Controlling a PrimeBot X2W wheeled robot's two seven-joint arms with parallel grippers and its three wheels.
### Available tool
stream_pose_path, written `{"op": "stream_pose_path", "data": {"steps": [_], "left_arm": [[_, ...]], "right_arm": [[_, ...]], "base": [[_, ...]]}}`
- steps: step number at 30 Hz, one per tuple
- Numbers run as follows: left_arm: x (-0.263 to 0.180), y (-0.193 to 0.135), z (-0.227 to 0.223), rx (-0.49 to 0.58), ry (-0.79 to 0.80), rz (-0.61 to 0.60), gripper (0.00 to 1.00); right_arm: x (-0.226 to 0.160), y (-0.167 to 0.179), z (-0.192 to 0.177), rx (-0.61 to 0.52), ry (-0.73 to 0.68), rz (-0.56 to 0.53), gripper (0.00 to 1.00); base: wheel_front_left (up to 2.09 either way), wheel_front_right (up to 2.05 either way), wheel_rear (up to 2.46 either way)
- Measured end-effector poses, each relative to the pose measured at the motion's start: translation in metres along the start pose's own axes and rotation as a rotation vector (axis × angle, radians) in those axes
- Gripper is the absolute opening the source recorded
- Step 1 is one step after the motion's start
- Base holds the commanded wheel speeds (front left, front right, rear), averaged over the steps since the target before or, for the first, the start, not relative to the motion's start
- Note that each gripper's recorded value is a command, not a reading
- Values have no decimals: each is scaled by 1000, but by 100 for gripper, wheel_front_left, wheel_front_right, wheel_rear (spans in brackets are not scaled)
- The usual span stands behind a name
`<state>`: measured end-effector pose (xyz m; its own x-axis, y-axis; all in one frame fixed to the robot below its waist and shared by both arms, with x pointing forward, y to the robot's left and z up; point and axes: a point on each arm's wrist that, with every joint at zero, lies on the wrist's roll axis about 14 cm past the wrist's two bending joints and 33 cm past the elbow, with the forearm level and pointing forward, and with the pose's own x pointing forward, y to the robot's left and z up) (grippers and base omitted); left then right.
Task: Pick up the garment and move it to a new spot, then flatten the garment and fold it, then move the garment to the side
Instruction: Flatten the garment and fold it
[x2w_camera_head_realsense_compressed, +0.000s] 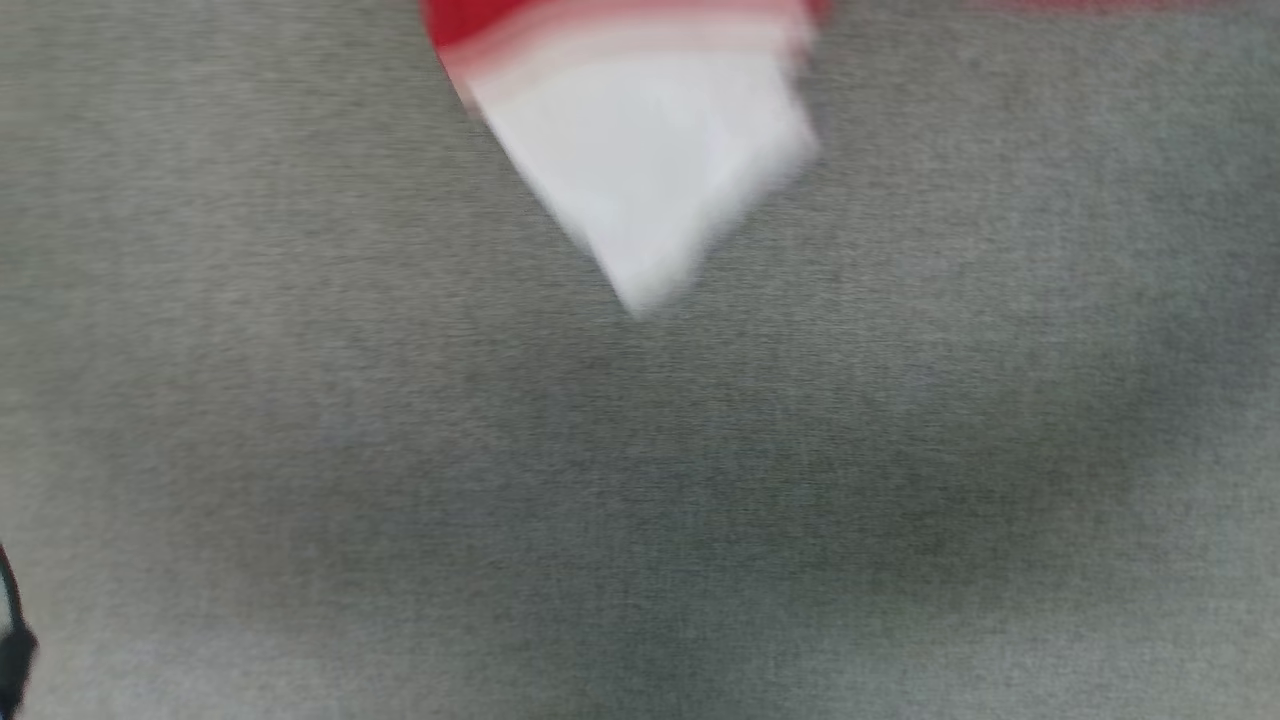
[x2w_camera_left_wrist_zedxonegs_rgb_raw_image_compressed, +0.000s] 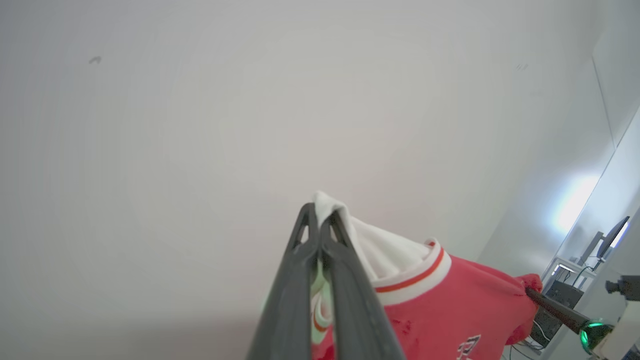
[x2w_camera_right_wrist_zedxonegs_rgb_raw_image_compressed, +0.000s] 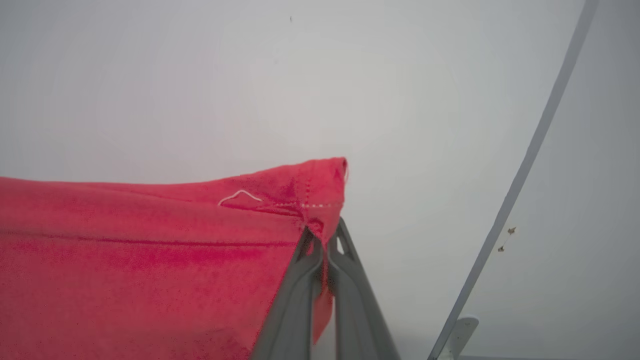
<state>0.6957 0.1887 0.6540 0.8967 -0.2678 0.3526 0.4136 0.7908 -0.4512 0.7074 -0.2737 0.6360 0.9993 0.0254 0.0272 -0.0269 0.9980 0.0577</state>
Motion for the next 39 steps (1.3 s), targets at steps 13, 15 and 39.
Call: {"op": "stream_pose_path", "data": {"steps": [13,15,39], "left_arm": [[8,-32,6,-210,-84,-90,0],[-16,-28,-23,-247,-15,-77,0],[-283,-85,-148,-532,444,117,0]], "right_arm": [[3,-23,-14,-2,-45,-66,0],[-5,-23,-46,1,26,-57,0],[-257,-19,-228,174,622,-21,0]], "base": [[0,0,0],[0,0,0],[0,0,0]]}}
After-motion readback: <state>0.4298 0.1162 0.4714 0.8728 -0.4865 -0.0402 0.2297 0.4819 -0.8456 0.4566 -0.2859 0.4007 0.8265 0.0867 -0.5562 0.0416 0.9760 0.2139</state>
